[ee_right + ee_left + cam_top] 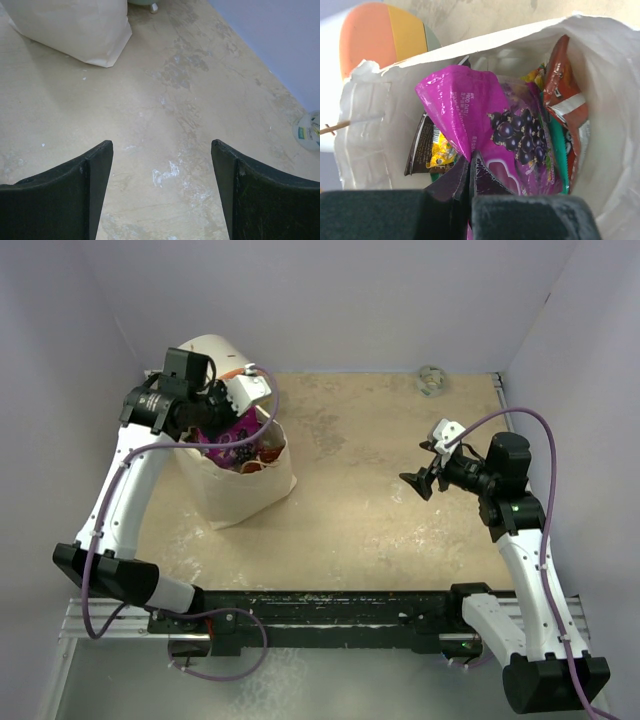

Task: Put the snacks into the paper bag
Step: Place the snack in the paper bag, then reset both arms

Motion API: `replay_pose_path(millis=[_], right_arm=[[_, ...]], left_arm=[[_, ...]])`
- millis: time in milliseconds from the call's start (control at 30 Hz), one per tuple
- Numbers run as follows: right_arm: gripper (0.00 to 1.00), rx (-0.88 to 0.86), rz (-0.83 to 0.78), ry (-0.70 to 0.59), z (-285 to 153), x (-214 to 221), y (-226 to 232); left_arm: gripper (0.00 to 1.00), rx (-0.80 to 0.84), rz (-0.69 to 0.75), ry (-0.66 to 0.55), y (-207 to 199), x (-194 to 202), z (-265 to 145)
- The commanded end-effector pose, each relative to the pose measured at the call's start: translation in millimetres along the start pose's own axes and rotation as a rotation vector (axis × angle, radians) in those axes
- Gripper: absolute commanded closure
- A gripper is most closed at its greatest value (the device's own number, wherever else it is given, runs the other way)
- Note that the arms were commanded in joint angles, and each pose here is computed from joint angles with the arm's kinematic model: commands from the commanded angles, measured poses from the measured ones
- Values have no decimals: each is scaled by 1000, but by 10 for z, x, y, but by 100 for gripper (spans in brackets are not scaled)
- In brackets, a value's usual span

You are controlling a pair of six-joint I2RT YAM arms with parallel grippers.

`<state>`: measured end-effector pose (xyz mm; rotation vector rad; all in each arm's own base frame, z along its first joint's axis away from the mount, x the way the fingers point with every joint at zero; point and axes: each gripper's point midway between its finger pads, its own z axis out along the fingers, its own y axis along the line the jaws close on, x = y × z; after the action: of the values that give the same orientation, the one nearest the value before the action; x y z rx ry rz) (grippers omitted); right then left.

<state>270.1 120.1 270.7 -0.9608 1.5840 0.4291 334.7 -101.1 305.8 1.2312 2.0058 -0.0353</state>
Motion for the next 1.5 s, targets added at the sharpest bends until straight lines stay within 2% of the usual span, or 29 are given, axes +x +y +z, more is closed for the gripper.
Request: replay_pose_path(millis=[0,267,567,700,967,1233,1300,1333,1467], right_arm=[[19,-1,-17,-23,14,-39,-26],[18,-3,-15,-21,22,-30,-29],[18,-9,-11,-21,31,-20,-20],[17,-8,-16,-22,25,-25,-19],[16,-6,-15,-23,28,-24,-25],[14,56,16,-5,37,-57,-177],[9,117,27,4,24,-86,-304],[2,144,34,12,24,-91,-369],[0,274,87,77,9,-37,-666]], left_arm=[[99,-67,-37,59,141,125,89],[87,-55,-39,164,158,315,197],[65,-11,-34,242,131,449,311],[53,-46,-25,245,227,416,284],[26,-205,-15,118,514,79,3],[11,-271,-77,-38,527,-201,-291],[5,-317,-107,-105,564,-306,-401],[2,-344,-126,-140,588,-355,-453],[1,-444,-206,-285,646,-505,-676]])
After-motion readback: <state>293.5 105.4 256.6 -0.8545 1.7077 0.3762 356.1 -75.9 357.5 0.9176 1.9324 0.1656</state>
